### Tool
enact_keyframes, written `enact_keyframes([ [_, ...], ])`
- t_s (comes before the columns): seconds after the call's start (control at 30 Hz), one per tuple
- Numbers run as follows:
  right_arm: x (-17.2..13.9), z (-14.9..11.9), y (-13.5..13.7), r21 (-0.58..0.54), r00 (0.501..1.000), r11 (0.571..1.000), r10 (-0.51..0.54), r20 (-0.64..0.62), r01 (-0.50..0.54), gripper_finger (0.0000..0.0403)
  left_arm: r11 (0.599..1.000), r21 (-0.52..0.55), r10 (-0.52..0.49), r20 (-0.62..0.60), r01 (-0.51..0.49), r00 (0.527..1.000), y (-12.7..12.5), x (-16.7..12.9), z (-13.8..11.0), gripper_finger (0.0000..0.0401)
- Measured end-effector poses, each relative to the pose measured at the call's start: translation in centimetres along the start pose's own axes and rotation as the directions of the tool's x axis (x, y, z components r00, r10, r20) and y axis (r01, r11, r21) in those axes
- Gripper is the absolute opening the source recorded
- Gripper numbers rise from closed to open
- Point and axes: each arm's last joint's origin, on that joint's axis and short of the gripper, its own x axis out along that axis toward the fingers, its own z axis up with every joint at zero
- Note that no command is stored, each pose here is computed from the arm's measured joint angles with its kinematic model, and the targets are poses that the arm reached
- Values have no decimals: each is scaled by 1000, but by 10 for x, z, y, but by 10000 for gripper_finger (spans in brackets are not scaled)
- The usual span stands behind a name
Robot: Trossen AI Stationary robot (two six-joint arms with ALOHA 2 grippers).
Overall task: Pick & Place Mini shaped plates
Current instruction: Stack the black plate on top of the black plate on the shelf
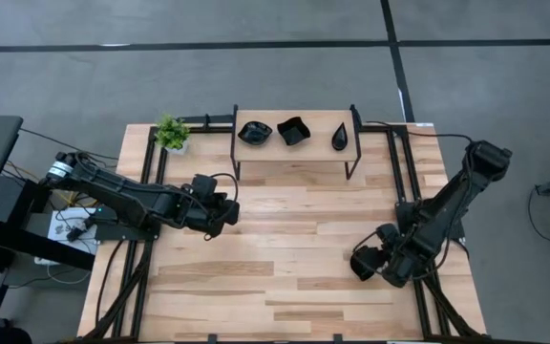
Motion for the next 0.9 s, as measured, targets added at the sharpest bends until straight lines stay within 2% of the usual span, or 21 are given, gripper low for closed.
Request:
enact_keyframes([
  [0.43,13,-5,1,-25,999,999,-34,39,35,162,1000,0,0,0,0,1000,0,0,0,13],
  [0.9,17,-8,4,-42,998,999,-6,57,8,68,1000,0,0,0,0,1000,0,0,0,13],
])
